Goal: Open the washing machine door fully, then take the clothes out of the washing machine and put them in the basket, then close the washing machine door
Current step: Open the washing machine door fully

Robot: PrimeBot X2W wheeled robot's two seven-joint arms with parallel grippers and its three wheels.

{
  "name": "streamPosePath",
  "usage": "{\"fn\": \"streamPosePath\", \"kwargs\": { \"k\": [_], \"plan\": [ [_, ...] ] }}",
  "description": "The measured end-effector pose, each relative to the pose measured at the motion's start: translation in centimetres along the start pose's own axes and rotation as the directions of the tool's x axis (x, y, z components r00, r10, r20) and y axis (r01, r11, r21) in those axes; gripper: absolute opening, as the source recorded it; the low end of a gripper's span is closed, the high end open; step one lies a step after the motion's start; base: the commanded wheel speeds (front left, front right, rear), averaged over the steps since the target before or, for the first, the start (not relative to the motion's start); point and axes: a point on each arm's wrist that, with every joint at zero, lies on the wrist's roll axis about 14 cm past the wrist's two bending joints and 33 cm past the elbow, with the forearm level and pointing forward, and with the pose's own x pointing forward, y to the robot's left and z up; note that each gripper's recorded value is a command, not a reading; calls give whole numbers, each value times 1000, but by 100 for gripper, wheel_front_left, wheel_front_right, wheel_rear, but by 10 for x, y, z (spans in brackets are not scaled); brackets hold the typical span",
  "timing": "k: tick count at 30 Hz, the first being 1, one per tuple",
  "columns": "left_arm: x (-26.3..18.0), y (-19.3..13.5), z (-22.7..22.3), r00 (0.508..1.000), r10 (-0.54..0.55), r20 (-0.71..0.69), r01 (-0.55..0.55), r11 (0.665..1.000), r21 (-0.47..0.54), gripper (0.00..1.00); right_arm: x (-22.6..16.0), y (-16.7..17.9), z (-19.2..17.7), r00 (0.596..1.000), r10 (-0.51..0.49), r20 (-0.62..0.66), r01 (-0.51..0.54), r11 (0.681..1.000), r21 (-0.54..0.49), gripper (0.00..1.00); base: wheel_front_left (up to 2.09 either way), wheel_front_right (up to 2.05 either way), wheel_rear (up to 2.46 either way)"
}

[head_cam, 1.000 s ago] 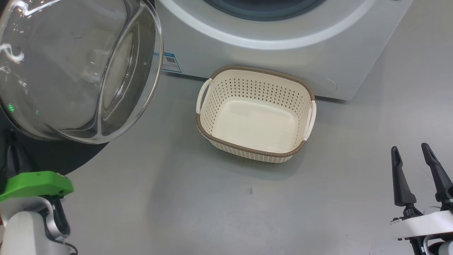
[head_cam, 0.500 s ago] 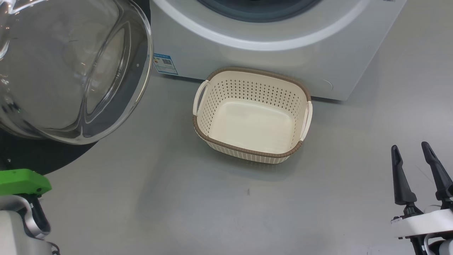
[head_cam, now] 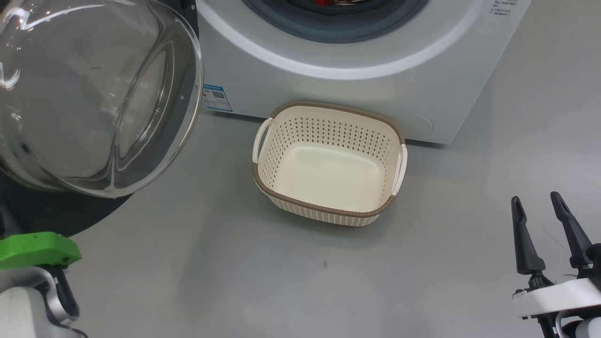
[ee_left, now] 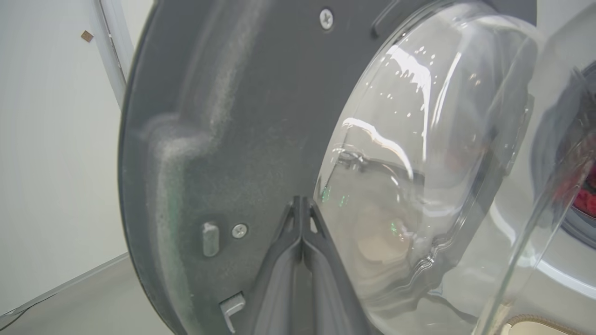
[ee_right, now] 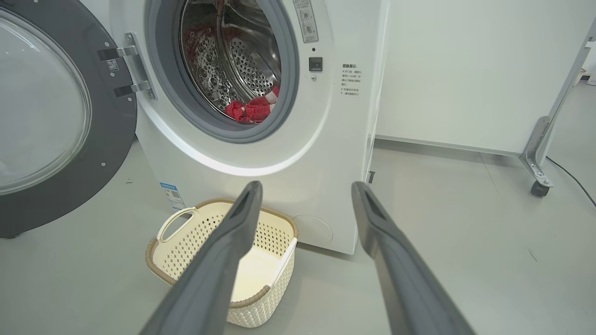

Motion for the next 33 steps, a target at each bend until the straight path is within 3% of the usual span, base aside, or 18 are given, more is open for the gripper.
{"fn": "streamPosePath", "kwargs": {
  "k": [17, 24, 33],
  "plan": [
    [-49, -35, -12, 983, -182, -30, 183, 982, 48, 0, -13, 8, 13, 1000, -5, 30, 4, 1000, 6, 100, 0, 0, 0],
    [-76, -75, -26, 944, -322, -76, 323, 946, 1, 0, -21, -3, 17, 998, -45, 40, 45, 999, -1, 100, 0, 0, 0],
    [-102, -127, -24, 874, -480, -71, 476, 877, -71, 0, -30, -6, 21, 997, -64, 52, 64, 998, -7, 100, 0, 0, 0]
  ]
}}
